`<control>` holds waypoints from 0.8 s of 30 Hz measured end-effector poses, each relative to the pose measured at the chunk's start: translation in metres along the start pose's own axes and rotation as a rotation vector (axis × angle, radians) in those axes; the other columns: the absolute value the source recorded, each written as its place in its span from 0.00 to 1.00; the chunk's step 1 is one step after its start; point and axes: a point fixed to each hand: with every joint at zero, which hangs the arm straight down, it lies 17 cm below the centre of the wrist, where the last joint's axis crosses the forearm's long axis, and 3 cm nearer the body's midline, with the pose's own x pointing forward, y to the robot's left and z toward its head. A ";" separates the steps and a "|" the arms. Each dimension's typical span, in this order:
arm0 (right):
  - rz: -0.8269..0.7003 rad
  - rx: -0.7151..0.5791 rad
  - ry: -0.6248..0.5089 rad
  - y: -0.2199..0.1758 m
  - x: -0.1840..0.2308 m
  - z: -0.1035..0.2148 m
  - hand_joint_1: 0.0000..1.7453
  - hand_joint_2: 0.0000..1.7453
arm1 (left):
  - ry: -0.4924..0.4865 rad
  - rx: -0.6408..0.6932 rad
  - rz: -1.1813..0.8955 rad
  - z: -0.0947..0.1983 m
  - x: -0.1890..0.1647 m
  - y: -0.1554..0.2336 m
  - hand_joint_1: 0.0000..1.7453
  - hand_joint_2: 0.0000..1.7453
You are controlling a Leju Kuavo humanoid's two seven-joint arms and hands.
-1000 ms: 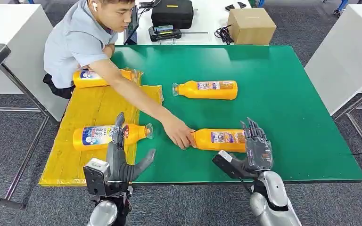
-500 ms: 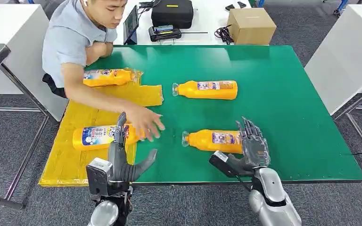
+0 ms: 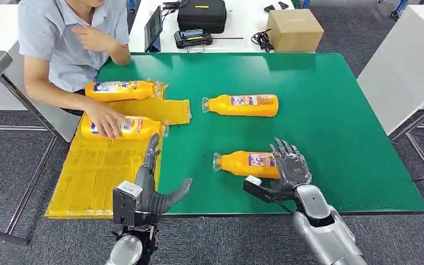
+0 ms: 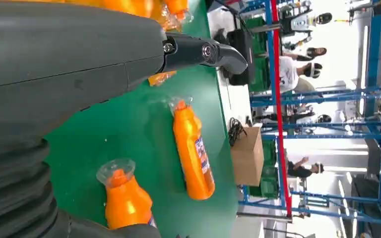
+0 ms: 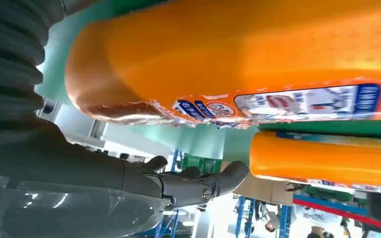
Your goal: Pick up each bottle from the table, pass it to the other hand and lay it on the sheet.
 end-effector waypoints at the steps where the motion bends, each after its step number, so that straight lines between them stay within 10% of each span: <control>1: 0.008 0.009 0.001 0.002 -0.002 -0.003 0.00 1.00 | 0.001 -0.006 0.000 0.000 0.000 -0.002 0.00 1.00; 24: 0.056 0.159 0.024 0.017 -0.018 -0.041 0.00 1.00 | 0.027 -0.047 -0.018 -0.003 -0.011 -0.015 0.00 1.00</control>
